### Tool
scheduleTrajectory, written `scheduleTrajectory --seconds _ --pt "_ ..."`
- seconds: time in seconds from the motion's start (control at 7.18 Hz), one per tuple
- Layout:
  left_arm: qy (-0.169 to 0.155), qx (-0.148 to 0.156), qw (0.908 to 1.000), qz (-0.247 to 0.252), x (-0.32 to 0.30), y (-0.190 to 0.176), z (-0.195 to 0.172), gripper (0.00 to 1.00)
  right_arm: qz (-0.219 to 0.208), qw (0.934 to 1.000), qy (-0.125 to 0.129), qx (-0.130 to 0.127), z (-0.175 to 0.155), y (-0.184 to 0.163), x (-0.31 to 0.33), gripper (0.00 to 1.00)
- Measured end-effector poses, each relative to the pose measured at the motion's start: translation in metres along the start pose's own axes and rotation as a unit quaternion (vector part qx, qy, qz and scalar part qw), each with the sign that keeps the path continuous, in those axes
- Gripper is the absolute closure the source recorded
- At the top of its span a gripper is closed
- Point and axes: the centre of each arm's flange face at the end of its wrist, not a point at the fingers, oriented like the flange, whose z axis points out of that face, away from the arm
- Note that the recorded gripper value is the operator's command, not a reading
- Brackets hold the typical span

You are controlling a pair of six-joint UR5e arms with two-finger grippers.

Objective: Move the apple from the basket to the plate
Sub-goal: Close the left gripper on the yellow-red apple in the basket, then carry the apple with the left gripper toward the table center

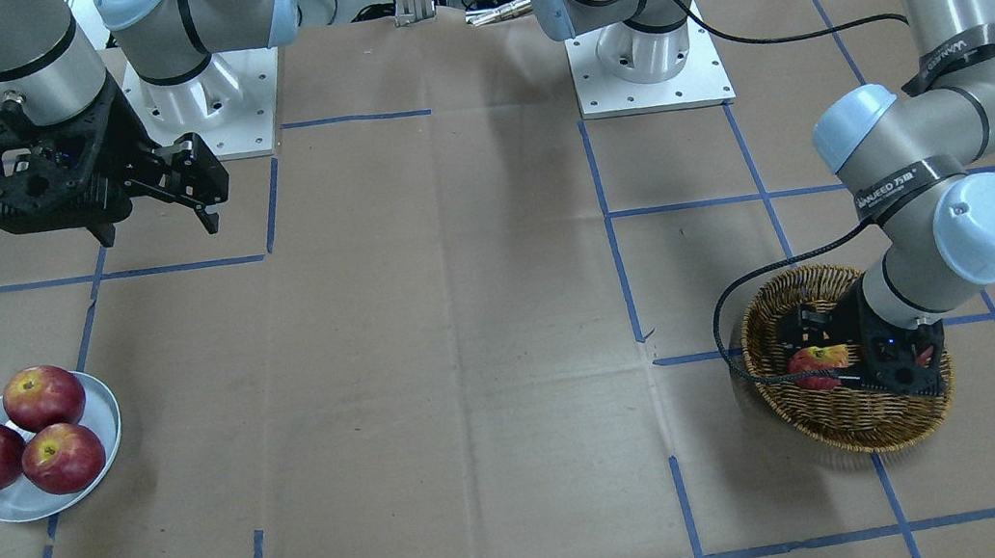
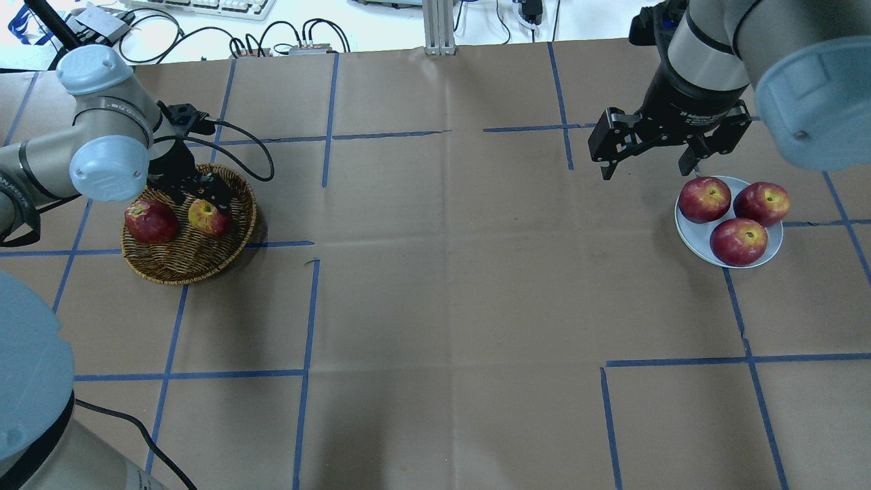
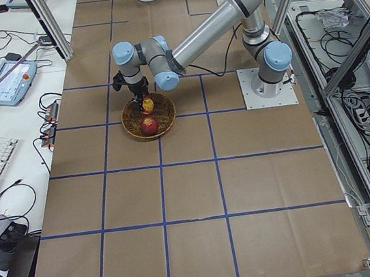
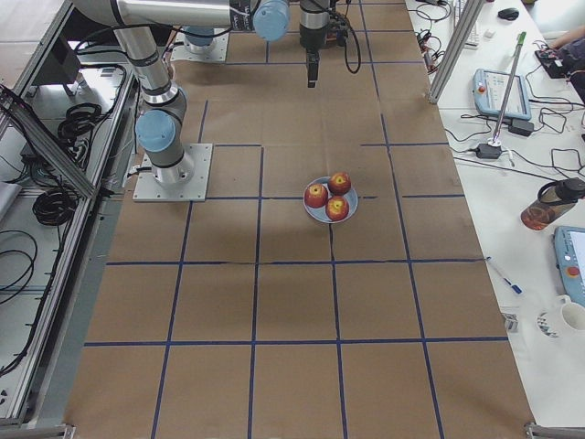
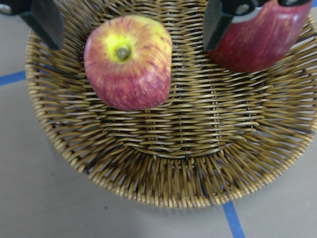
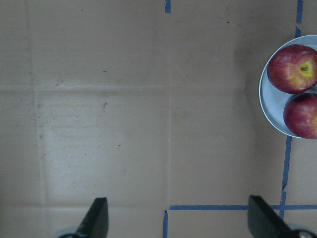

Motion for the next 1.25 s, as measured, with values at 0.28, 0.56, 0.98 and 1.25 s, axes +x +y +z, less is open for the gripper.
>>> scheduleTrajectory --seconds 0.28,0.56,0.98,1.25 --pt "0.005 -0.006 1.0 0.0 0.004 0.003 0.023 0.16 0.0 1.0 0.0 0.0 0.0 0.0 0.0 0.0" --pt "0.007 -0.008 0.9999 0.0 0.004 0.004 0.034 0.49 0.001 1.0 0.0 0.0 0.0 0.0 0.0 0.0" --pt "-0.003 -0.001 1.0 0.003 0.008 0.0 0.015 0.59 0.0 1.0 0.0 0.0 0.0 0.0 0.0 0.0" --pt "-0.012 0.011 0.9993 -0.033 0.058 -0.003 -0.031 0.58 0.0 1.0 0.0 0.0 0.0 0.0 0.0 0.0"
